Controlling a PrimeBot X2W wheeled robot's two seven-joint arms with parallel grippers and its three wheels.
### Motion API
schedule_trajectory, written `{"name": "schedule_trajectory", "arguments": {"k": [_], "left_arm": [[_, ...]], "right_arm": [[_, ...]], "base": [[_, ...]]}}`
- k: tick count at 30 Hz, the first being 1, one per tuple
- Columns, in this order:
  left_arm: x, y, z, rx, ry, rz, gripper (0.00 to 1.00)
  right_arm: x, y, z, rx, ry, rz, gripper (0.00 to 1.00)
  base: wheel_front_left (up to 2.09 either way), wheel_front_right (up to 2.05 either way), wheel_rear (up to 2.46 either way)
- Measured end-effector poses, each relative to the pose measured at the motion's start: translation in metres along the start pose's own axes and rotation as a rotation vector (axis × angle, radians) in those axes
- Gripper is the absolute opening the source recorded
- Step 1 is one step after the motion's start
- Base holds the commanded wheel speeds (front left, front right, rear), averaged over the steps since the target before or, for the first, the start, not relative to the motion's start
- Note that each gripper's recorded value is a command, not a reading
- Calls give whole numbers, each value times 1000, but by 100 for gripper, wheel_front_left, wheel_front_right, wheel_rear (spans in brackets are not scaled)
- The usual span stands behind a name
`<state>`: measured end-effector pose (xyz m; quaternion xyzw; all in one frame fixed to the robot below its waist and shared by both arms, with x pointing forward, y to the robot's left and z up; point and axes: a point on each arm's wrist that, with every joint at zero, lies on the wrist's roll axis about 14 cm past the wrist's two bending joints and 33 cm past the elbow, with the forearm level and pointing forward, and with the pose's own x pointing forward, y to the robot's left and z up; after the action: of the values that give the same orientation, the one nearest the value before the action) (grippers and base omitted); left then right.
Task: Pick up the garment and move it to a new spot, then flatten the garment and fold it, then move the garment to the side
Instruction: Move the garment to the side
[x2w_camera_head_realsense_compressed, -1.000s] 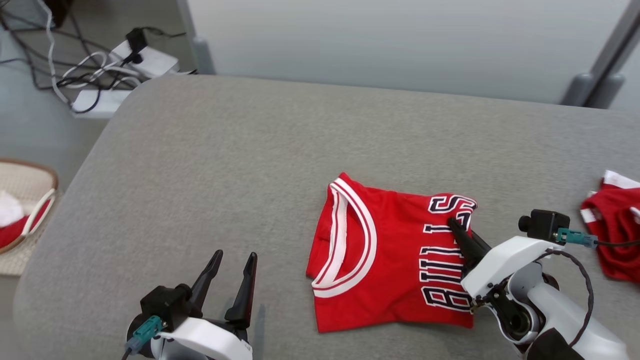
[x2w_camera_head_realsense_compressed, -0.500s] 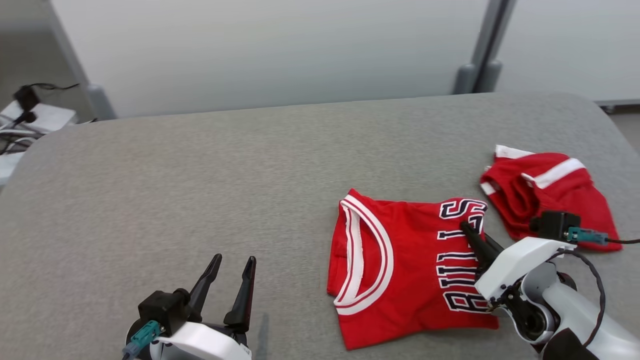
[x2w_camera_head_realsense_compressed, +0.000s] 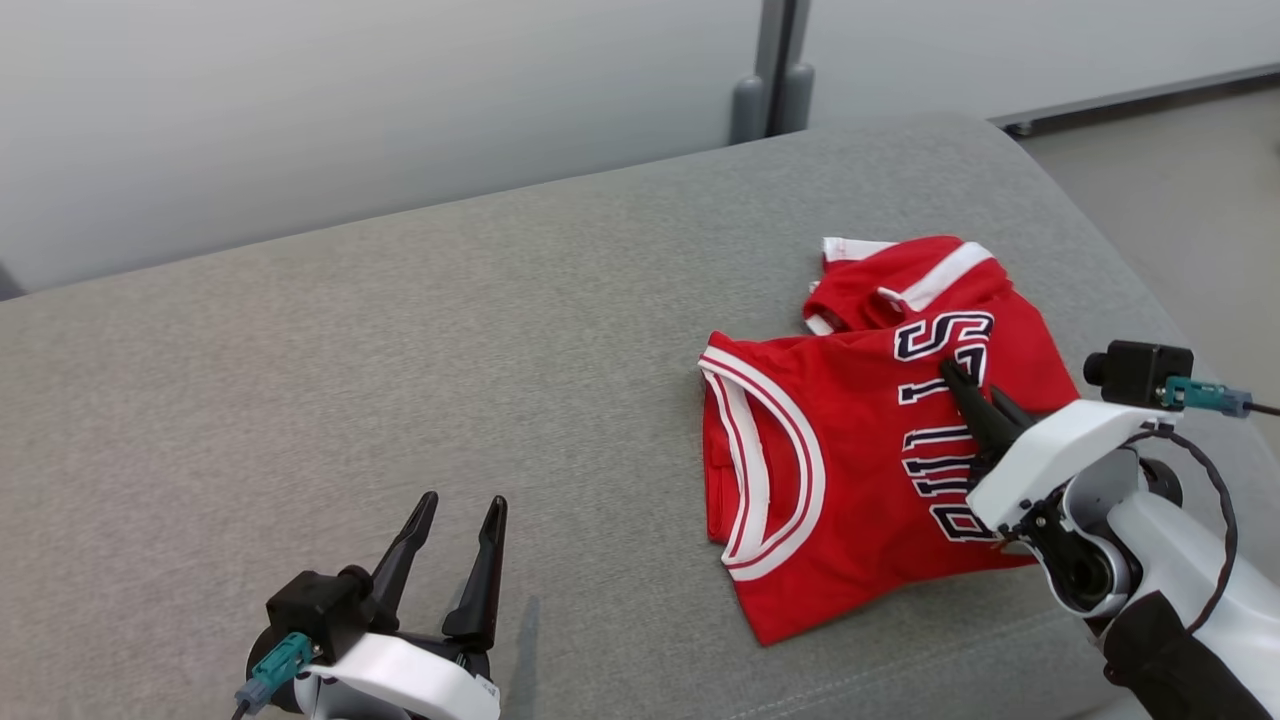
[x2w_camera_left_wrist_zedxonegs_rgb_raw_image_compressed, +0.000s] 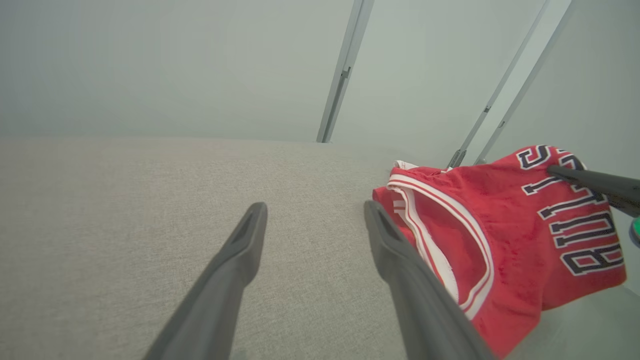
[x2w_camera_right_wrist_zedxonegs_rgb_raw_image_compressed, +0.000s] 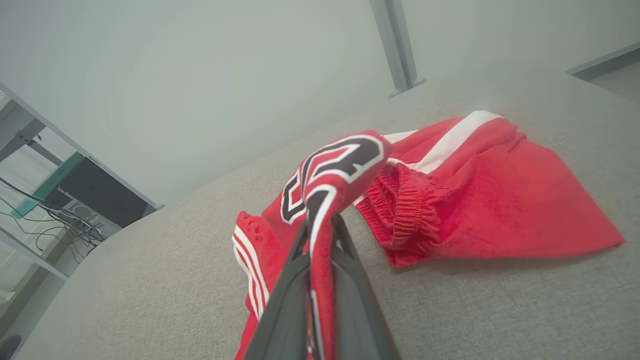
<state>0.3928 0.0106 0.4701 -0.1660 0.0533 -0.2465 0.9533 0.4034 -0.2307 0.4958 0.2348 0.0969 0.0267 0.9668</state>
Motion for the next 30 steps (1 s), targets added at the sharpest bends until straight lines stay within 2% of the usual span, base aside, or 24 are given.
{"name": "schedule_trajectory", "arguments": {"k": [7,13,16,23,30], "left_arm": [[14,-11,-15,-12,40,-46,100],[25,-9,-20,-13,50,-54,100],[25,-2,-23,-12,56,-39,100],[26,14,-24,5,58,-5,100],[22,34,-29,13,70,41,100]], "right_arm": [[1,-21,24,-81,-28,-52,0],[28,-20,59,-208,-65,-58,0],[45,-20,71,-237,-73,-70,0],[73,-38,80,-281,-56,-140,0],[89,-82,72,-301,-7,-283,0]], "base": [[0,0,0],[0,0,0],[0,0,0],[0,0,0],[0,0,0]]}}
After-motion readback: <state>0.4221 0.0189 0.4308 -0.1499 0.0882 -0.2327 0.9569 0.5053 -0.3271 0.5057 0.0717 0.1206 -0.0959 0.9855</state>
